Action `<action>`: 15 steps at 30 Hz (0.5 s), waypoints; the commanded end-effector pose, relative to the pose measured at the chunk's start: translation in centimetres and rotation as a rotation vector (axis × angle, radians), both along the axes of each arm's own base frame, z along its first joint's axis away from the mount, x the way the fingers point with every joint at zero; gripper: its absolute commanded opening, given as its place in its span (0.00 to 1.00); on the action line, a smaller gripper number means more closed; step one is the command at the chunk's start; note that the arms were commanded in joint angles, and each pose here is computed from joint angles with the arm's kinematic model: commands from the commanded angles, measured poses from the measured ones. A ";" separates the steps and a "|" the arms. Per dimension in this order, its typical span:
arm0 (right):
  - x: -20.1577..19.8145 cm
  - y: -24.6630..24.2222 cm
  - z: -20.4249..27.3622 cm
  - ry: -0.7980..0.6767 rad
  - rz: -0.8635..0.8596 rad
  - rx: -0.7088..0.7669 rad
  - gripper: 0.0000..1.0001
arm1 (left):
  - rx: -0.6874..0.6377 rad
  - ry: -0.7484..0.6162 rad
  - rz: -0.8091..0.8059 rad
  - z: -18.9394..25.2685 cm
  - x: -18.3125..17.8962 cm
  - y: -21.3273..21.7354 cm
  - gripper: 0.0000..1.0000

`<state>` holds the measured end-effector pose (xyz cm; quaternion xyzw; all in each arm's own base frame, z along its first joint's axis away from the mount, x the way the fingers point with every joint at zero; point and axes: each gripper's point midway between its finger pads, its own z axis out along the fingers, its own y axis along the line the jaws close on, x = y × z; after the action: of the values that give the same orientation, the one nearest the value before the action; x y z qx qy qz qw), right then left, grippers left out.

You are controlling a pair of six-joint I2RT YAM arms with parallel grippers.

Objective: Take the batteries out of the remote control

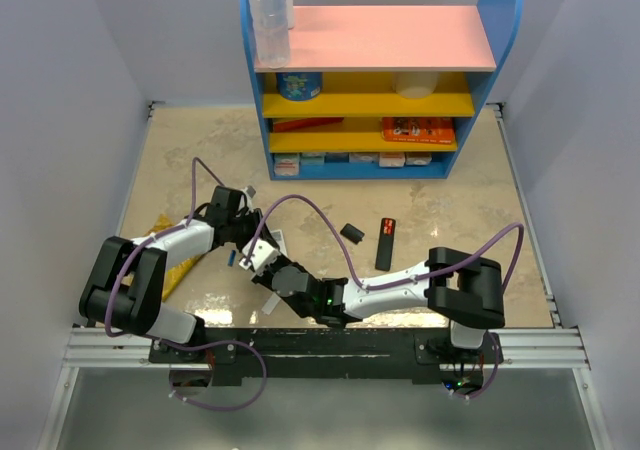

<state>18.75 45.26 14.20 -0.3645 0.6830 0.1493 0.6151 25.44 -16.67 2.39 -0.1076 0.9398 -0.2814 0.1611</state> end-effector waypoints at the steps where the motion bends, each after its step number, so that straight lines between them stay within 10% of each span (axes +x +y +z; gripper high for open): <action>1: 0.9 -0.1 1.8 -0.045 -0.047 0.040 0.00 | 0.056 0.004 0.021 -1.1 0.3 0.9 0.35; 15: 1.0 -1.5 3.1 -0.092 -0.079 -0.033 0.00 | 0.073 0.018 0.018 -1.6 0.1 1.2 0.34</action>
<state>19.24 44.50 14.53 -0.3756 0.6739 0.1077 0.6271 25.50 -16.76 2.33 -0.1068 0.9394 -0.2835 0.1605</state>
